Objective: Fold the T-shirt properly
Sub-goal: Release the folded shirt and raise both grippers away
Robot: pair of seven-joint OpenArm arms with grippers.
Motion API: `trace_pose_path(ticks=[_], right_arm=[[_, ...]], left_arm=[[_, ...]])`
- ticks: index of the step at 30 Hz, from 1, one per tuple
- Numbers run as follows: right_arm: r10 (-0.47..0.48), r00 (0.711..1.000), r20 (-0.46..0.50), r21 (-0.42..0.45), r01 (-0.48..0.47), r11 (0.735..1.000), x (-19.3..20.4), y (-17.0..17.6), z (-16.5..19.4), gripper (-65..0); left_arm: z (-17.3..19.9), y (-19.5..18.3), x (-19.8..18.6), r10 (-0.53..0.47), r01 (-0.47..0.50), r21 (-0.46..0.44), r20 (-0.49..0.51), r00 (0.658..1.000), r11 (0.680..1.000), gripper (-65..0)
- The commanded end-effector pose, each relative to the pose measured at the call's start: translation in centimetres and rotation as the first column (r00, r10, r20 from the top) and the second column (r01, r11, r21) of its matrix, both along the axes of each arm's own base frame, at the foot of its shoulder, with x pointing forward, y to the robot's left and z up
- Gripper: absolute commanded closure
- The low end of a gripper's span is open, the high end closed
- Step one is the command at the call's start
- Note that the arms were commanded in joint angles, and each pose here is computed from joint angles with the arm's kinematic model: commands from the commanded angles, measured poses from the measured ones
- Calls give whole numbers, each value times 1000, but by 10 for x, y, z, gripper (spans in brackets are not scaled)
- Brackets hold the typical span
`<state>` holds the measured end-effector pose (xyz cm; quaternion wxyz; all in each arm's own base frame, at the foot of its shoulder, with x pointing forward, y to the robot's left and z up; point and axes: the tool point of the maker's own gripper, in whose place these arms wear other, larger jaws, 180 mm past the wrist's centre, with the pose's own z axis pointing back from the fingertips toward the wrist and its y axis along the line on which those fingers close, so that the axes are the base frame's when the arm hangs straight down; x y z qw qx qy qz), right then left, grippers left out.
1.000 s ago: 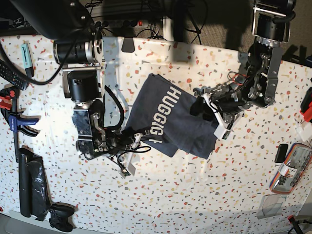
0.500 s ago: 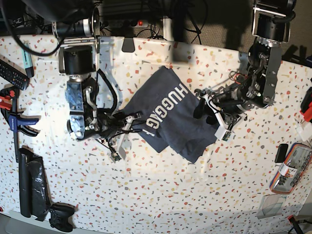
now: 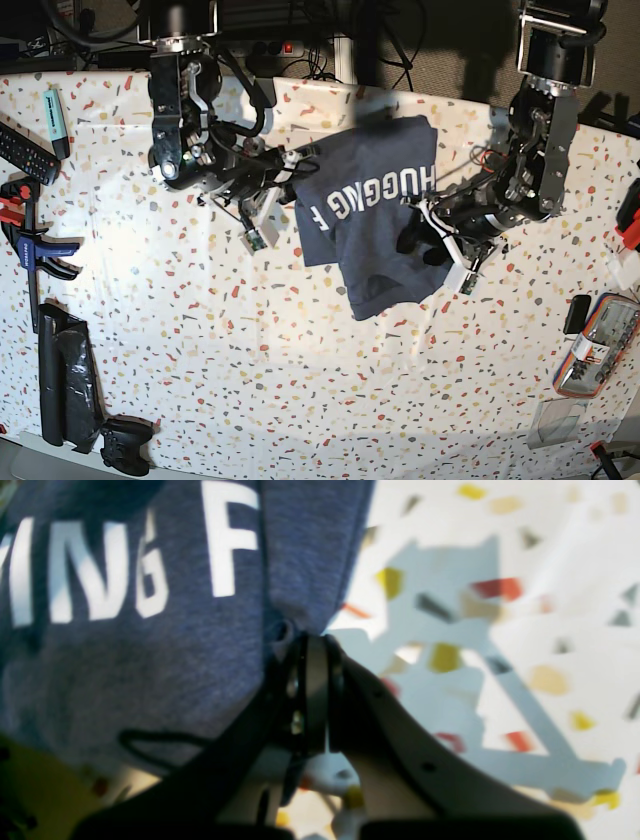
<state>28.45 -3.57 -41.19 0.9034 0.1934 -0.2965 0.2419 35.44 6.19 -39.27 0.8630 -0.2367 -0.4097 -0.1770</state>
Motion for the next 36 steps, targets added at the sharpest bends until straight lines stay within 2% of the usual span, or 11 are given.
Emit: trace_pose_path(ticks=[1,4,8,11,15,18,21,24,29,33,36], right_arm=[[3,999,53,34,-5,999,9,8,15,0],[1,998,58,45,-3,999,8,12,18,0],[-37,994,108,41,32,999,17,-1,33,0],[-101,980,169,49,94,994,25,-21,54,0],[-216,956,198,115,196,974,21,-52,74,0],[-307,930,201,129,285,950,9,-83,79,0],[-392,898,198,137,371,918,-9,-113,82,0],[-454,875,169,133,436,890,-32,-136,82,0],[-516,852,91,140,502,853,-78,-158,83,0],[-561,828,19,158,551,819,-117,-169,83,0],[-586,809,-47,132,586,799,-150,-177,75,0]], left_arm=[[20,-5,12,-1,3,-37,63,998,999,-281],[21,-4,13,2,1,-40,68,998,999,-281],[34,-1,16,-4,7,-30,110,994,1000,-258],[54,3,18,-19,18,2,151,988,1000,-210],[70,22,19,51,-56,32,156,986,998,-189],[77,43,8,110,-115,23,177,978,993,-113],[78,69,-14,179,-187,29,180,967,982,-41],[77,97,-43,256,-264,24,165,952,964,0],[74,142,-97,374,-380,35,117,920,924,0],[64,166,-145,425,-428,103,51,904,898,0],[49,176,-181,446,-437,162,-25,895,885,0]])
